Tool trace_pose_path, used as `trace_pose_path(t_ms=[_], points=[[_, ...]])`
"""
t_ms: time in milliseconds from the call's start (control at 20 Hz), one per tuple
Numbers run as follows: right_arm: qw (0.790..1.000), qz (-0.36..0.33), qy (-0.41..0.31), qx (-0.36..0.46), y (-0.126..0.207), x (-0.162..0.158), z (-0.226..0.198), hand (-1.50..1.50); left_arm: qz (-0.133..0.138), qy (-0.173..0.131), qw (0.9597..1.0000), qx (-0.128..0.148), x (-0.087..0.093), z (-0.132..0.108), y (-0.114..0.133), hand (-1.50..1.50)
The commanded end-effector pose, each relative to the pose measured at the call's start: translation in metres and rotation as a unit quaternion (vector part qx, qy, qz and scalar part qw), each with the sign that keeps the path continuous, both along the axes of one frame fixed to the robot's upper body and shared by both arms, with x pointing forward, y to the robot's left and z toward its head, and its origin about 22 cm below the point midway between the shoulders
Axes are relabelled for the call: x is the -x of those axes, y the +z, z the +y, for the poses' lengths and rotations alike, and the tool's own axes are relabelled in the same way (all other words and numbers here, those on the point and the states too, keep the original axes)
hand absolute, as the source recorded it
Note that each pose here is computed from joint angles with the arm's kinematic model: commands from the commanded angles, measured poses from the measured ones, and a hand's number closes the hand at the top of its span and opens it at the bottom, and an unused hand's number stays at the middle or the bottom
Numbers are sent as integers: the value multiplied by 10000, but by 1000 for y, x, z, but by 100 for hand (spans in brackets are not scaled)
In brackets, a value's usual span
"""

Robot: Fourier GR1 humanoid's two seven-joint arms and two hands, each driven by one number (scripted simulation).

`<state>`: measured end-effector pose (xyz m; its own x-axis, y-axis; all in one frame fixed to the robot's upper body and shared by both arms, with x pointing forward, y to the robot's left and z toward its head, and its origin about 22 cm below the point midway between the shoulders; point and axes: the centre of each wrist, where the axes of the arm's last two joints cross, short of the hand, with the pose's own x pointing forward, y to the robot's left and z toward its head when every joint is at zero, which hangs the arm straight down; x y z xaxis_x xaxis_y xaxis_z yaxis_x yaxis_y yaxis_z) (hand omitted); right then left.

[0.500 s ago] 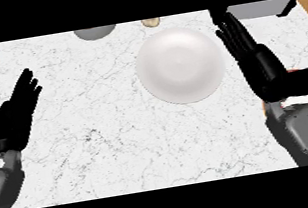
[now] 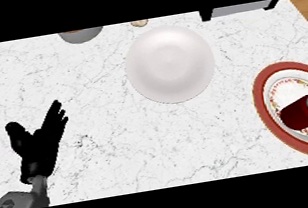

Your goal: Pick the can from the plate and place it in the plate

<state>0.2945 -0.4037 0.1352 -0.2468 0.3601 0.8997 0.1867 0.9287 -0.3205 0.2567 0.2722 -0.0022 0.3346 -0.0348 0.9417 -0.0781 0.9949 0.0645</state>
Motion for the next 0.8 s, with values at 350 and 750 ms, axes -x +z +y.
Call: trace_pose_path(t_ms=[350,750], points=[[9960,-515,-724,-129,-35,77,-141,-150,296,-477,9979,308,20,-26,-26,0],[9722,1426,341,1825,30,90,-151,-150,145,-402,9986,300,27,-29,-36,0]])
